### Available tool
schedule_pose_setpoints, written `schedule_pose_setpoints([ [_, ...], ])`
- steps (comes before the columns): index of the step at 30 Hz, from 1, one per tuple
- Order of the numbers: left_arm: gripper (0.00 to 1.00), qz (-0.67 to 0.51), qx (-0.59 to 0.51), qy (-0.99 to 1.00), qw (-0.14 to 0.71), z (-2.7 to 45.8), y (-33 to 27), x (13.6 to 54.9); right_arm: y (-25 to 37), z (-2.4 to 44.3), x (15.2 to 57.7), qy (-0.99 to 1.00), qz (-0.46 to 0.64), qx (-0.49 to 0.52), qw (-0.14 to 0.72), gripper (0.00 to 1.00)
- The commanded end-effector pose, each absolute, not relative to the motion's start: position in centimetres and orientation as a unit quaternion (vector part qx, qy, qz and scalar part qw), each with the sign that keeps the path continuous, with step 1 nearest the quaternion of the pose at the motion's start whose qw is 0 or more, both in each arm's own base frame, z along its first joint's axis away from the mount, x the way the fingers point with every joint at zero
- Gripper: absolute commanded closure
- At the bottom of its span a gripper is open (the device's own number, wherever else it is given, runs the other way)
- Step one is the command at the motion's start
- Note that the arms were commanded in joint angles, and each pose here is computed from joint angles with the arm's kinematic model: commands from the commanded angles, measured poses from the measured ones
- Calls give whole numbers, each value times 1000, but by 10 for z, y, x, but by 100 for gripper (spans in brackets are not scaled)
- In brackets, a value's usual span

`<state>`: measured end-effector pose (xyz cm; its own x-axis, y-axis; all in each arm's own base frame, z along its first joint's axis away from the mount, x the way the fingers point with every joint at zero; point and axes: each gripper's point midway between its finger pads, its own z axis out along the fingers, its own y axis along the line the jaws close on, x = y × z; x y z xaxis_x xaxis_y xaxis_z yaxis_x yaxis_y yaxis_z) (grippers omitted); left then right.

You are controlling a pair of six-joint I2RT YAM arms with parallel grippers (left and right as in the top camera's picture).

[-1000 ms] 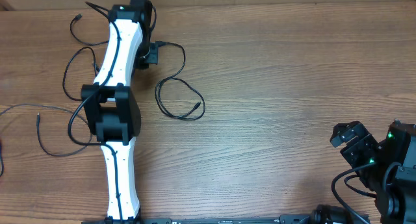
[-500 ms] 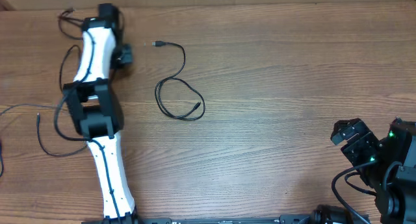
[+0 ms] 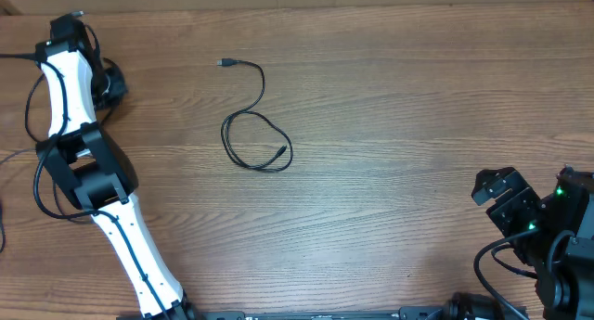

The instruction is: Untangle cables

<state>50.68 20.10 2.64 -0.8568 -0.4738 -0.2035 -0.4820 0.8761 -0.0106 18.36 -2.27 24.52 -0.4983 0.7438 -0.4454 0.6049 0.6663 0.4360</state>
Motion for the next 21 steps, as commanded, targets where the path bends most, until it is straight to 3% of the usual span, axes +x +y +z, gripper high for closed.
schedule_pose_setpoints([
  [1, 58, -162, -171, 951, 198, 128, 96, 548, -21, 245, 184, 858, 119, 392, 310, 0],
  [2, 37, -178, -142, 956, 185, 133, 64, 545, -21, 245, 184, 858, 119, 392, 310, 0],
  [3, 29, -179, -114, 962, 172, 131, 43, 541, -21, 245, 184, 858, 119, 392, 310, 0],
  [5, 23, -162, -49, 976, 138, 116, 7, 531, -21, 245, 184, 858, 119, 391, 310, 0],
  [9, 32, -90, 25, 993, 78, 87, -41, 507, -24, 244, 182, 860, 107, 390, 310, 0],
  [10, 28, -69, 37, 995, 60, 81, -52, 498, -26, 243, 181, 860, 99, 393, 310, 0],
  [12, 9, -23, 25, 999, 27, 69, -60, 482, -29, 242, 179, 862, 89, 392, 309, 0],
  [13, 6, 2, 19, 1000, 8, 60, -64, 472, -29, 242, 178, 867, 85, 381, 309, 0],
  [18, 36, 18, 20, 998, -62, 26, -66, 437, -29, 242, 178, 884, 70, 340, 312, 0],
  [21, 34, 21, 12, 995, -93, 16, -58, 422, -29, 242, 178, 890, 64, 326, 313, 0],
])
